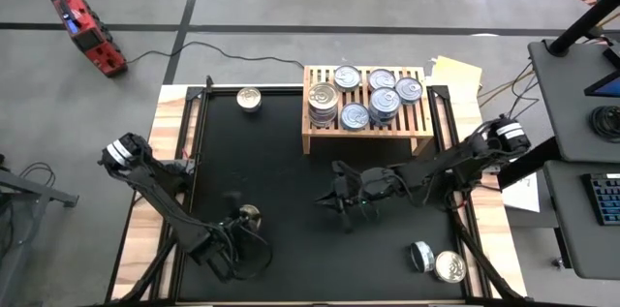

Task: Stack canned seafood by type on shelf
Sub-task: Put the blue-pink tuna can on the shelf

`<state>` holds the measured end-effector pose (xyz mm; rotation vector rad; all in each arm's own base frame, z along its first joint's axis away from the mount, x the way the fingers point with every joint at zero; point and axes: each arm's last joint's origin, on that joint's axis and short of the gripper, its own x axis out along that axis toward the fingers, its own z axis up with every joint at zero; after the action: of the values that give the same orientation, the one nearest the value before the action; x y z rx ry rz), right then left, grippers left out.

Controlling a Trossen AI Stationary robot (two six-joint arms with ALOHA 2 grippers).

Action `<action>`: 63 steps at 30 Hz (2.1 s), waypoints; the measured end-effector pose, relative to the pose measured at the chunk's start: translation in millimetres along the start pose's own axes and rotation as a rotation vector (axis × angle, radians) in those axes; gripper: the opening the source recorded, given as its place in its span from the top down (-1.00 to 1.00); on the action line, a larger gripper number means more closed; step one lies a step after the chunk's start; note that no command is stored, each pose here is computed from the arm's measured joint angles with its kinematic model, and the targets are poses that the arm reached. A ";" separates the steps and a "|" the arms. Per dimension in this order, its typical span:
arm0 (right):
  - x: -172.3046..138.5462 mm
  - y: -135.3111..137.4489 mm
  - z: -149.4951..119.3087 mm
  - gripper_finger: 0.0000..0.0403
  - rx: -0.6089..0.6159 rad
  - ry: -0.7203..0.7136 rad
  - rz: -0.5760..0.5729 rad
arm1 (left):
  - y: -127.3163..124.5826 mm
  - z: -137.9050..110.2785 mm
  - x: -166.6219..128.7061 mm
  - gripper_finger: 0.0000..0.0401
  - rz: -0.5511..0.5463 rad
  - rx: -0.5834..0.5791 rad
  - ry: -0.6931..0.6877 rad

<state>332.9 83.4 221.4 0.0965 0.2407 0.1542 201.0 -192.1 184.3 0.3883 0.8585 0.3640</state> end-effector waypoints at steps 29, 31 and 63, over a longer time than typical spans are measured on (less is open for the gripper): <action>143.5 -7.5 -8.7 0.95 -0.127 0.208 -0.049 | 64.9 -22.7 -68.6 1.00 -0.217 -0.455 0.413; 152.5 -9.0 -11.5 0.95 -0.134 0.208 -0.051 | 62.6 -23.2 -68.1 1.00 -0.214 -0.446 0.411; 186.8 -13.6 -34.8 0.96 -0.206 0.471 -0.119 | 12.1 -26.1 -36.6 1.00 -0.133 -0.342 0.286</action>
<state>505.5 103.2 143.4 -0.1615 0.6968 0.0805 156.7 -193.6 198.5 -0.0406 1.0730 0.4407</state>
